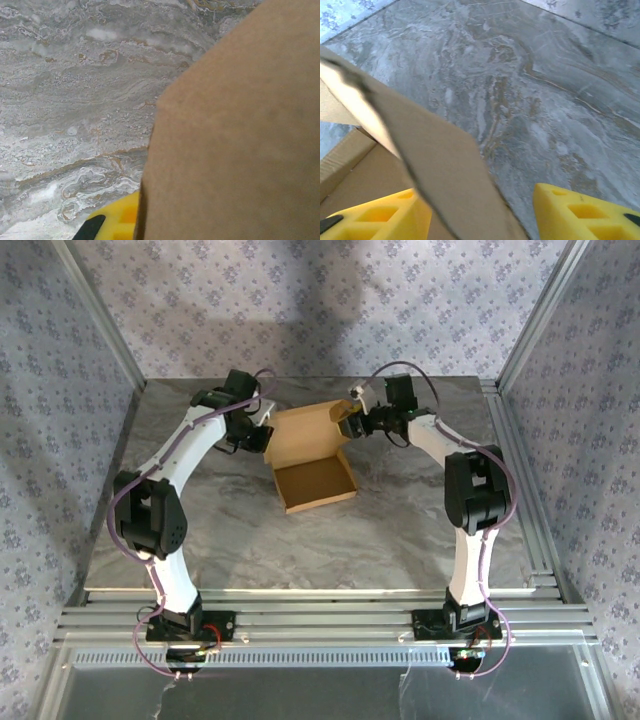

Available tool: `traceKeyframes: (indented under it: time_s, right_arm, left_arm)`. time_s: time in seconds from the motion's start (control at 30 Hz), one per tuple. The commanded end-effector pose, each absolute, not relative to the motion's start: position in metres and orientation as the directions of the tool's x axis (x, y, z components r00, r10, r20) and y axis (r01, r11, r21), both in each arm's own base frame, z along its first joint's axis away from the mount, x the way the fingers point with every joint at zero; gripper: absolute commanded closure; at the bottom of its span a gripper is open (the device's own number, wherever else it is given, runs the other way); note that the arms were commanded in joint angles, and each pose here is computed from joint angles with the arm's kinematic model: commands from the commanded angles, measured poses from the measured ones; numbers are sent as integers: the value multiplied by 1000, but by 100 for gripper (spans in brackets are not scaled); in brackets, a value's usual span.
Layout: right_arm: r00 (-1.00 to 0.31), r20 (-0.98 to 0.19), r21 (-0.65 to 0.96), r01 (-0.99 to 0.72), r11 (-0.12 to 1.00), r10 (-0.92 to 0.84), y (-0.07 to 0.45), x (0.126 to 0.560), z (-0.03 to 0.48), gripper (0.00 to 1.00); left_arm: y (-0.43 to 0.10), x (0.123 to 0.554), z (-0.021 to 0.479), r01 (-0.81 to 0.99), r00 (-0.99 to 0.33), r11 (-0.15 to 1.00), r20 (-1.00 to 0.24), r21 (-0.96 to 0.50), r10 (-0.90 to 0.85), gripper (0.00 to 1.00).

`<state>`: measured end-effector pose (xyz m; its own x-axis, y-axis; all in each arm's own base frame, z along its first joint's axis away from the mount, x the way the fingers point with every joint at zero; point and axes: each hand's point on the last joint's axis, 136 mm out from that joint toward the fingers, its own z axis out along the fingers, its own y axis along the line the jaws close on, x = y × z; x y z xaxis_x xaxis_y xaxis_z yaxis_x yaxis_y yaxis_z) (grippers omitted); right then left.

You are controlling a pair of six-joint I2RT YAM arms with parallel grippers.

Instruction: Fold the paper box

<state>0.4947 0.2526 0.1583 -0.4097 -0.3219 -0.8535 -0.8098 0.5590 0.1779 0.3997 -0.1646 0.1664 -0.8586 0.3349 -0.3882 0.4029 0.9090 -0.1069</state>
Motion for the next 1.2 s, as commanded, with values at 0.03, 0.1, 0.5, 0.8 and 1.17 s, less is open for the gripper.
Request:
traceKeyframes:
  time_s: [0.03,0.1,0.5,0.8,1.17]
  right_arm:
    - [-428,-842,184,-801,570,-328,255,501,151,54]
    - [-429,-841,177,-793,583,-329,254,503,153,66]
    - [-463,-845,19,-525,851,-267,263,486,172,100]
    - [-425,-900,137,-56,989,100,241,473,195,100]
    - [-401,-880,250,64,966,254,233,443,161,100]
  left_arm:
    - [-165,408,165,411,-855,903,-396,-124,335,100]
    - [-164,410,165,396,-861,910,-395,-124,321,100]
    - [-171,435,170,89,-907,955,-419,-282,-39,100]
    - [-174,445,173,-197,-821,880,-417,-433,-389,100]
    - [-197,433,166,-161,-801,852,-439,-498,-408,100]
